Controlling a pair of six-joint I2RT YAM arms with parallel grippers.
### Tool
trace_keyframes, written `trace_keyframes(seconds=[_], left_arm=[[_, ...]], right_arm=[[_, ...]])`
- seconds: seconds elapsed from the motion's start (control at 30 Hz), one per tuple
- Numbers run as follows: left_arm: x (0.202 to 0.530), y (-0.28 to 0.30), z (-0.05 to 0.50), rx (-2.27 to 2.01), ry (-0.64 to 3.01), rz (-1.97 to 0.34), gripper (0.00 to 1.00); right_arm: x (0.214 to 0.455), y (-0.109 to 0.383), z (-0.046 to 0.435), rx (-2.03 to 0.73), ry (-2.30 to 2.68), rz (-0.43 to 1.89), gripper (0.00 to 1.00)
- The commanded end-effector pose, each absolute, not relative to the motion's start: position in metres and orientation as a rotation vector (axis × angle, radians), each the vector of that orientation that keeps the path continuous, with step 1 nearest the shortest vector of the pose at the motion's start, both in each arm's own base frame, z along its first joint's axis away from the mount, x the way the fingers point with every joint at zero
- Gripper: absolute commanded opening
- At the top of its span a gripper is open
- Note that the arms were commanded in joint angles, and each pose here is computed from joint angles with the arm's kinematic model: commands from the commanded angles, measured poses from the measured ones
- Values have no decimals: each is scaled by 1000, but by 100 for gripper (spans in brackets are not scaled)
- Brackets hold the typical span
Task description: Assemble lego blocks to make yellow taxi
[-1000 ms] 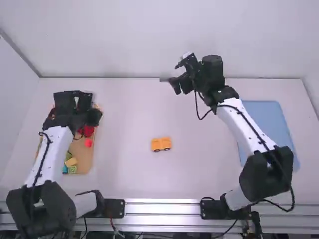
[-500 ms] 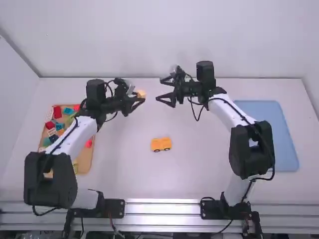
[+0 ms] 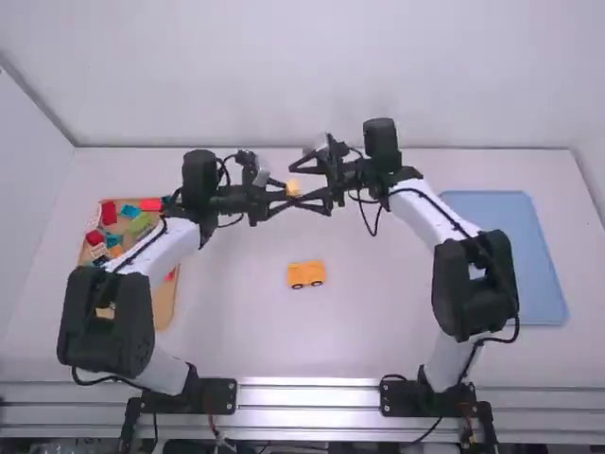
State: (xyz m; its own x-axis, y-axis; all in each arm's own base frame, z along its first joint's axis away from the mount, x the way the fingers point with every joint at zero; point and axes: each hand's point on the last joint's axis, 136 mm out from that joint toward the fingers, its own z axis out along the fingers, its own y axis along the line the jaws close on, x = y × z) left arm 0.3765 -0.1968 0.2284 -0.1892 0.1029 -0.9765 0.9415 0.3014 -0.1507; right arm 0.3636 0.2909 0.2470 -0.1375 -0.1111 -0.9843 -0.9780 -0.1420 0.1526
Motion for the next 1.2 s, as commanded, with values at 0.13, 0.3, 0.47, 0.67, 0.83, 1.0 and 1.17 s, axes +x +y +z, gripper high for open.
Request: trace_keyframes(seconds=[0.13, 0.3, 0.47, 0.67, 0.83, 1.0, 1.17], left_arm=[[367, -200, 226, 1044, 1520, -1063, 4], [363, -200, 231, 1064, 1480, -1083, 2], [362, -201, 233, 1072, 1467, -1085, 2], [357, -204, 237, 1100, 1428, -1103, 2], [358, -204, 238, 1102, 1423, -1099, 3], [358, -204, 238, 1103, 1420, -1097, 5], [358, -205, 241, 1109, 1402, -1093, 8]], right_arm=[[350, 289, 266, -1364, 1210, 1481, 70], [346, 288, 264, -1370, 1193, 1502, 65], [346, 288, 262, -1369, 1197, 1499, 63], [346, 287, 260, -1365, 1206, 1498, 55], [346, 287, 261, -1368, 1201, 1495, 41], [345, 288, 261, -1369, 1201, 1495, 34], [346, 288, 261, -1367, 1203, 1495, 31]])
